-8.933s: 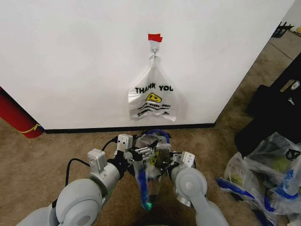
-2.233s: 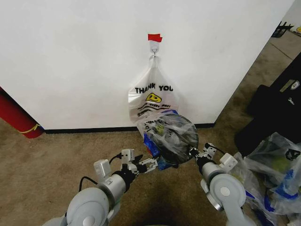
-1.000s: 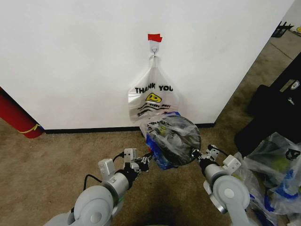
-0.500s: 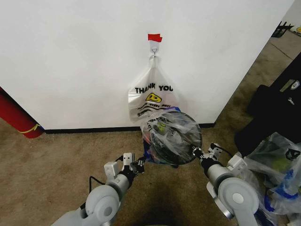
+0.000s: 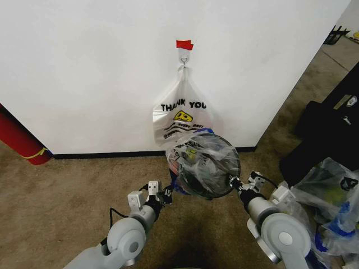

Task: Pick up the garbage bag from the wall and place it over the trash bin.

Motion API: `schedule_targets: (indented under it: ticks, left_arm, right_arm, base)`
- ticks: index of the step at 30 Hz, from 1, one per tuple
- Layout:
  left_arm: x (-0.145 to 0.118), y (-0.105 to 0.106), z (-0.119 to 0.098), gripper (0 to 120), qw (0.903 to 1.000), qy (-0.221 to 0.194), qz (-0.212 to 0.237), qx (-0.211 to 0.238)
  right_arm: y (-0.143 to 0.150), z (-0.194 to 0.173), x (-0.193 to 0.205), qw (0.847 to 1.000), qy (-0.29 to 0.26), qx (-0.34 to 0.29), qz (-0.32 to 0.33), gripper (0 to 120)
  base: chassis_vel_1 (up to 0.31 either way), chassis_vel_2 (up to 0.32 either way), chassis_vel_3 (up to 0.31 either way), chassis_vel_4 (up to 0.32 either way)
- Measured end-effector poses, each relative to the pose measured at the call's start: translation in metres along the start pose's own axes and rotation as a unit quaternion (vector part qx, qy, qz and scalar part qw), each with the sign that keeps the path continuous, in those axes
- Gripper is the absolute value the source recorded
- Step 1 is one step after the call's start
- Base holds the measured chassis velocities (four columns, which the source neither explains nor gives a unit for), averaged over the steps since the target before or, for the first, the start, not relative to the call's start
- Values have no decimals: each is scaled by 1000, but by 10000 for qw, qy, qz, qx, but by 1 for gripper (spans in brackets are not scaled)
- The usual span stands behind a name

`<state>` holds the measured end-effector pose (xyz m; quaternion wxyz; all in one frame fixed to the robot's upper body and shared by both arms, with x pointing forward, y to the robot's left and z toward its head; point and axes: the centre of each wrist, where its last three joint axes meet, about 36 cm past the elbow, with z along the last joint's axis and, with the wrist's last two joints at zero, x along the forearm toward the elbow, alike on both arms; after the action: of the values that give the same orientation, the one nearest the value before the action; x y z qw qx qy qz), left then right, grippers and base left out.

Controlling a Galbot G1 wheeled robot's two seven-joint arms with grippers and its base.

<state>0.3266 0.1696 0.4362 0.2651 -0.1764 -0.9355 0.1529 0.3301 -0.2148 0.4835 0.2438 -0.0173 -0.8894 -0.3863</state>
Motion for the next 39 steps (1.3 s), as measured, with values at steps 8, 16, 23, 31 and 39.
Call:
schedule_targets:
  ticks: [8, 16, 23, 31, 39]
  left_arm:
    - [36, -8, -6, 45, 9992, -171, 160, -313]
    - [62, 1, -38, 70, 9958, -840, 182, -310]
    - [62, 6, -79, 95, 9914, -1210, 505, 0]
    - [14, 16, -129, 100, 9896, -757, 1218, 93]
    - [-27, 26, -161, 100, 9893, -470, 1380, 25]
  right_arm:
    - [-11, 5, -17, 9998, 17, 190, 114, 0]
    - [-32, 10, -22, 9938, -168, 1092, -105, 0]
    - [-62, 0, -29, 9743, -420, 2089, -735, 0]
    - [-87, -1, -36, 9385, -735, 2975, -1591, 0]
    - [-102, -8, -36, 9248, -768, 3216, -1880, 0]
  base:
    - [0, 0, 0, 0]
    - [0, 0, 0, 0]
    - [0, 0, 0, 0]
    - [0, 0, 0, 0]
    - [0, 0, 0, 0]
